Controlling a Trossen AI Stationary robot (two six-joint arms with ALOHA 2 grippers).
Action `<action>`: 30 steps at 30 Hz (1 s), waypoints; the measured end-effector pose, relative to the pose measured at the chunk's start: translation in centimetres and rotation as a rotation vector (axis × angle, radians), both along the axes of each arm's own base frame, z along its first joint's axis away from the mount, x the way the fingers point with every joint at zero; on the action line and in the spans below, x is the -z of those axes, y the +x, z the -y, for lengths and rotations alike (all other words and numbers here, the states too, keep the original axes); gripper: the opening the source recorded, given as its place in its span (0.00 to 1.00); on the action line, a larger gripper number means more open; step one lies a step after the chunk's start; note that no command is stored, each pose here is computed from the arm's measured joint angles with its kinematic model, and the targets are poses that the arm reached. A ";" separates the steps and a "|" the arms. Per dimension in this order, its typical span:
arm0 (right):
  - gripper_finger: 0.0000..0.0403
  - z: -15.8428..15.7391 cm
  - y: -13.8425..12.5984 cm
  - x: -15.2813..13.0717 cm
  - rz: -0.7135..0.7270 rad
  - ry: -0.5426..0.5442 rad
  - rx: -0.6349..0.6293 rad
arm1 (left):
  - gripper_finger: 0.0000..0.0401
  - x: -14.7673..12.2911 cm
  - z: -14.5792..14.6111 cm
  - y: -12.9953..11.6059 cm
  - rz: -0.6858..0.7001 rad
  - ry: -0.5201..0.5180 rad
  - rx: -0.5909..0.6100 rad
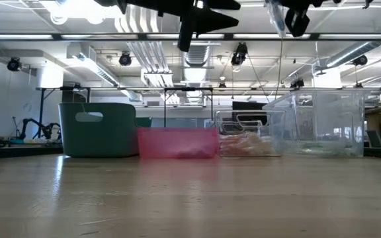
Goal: Pick & Place Toothbrushes
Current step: Put the blue toothbrush into the red bin
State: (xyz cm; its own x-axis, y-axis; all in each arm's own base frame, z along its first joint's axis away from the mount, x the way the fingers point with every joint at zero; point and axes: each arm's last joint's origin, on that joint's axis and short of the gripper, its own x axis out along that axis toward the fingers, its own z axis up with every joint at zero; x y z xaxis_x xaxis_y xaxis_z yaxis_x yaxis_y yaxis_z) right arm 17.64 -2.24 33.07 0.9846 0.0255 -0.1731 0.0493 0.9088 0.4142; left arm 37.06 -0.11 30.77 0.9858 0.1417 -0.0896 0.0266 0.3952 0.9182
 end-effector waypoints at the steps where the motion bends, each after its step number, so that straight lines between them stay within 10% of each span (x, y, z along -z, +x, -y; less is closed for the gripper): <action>1: 0.04 0.1 -0.1 0.2 -0.020 0.019 0.003 | 0.45 0.1 0.4 0.1 -0.024 0.152 0.025; 6: 0.04 0.5 0.4 0.6 -0.055 0.142 -0.070 | 0.45 0.7 2.2 0.4 -0.106 0.762 0.126; 10: 0.04 0.6 1.0 0.7 -0.047 0.214 -0.136 | 0.45 0.9 2.5 0.5 -0.137 0.962 0.143; 30: 0.04 1.5 5.4 1.9 0.010 0.236 -0.150 | 0.45 1.3 2.7 1.1 -0.143 1.061 0.139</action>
State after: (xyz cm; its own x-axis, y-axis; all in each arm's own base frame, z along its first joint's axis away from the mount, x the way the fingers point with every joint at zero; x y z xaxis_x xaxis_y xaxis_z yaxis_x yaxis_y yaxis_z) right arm 23.04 -3.71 31.15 0.9684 0.2096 -0.1354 -0.0837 0.7839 0.6152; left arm 38.18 -2.76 29.44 0.9894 0.1026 -0.1027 0.1442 -0.6151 0.7751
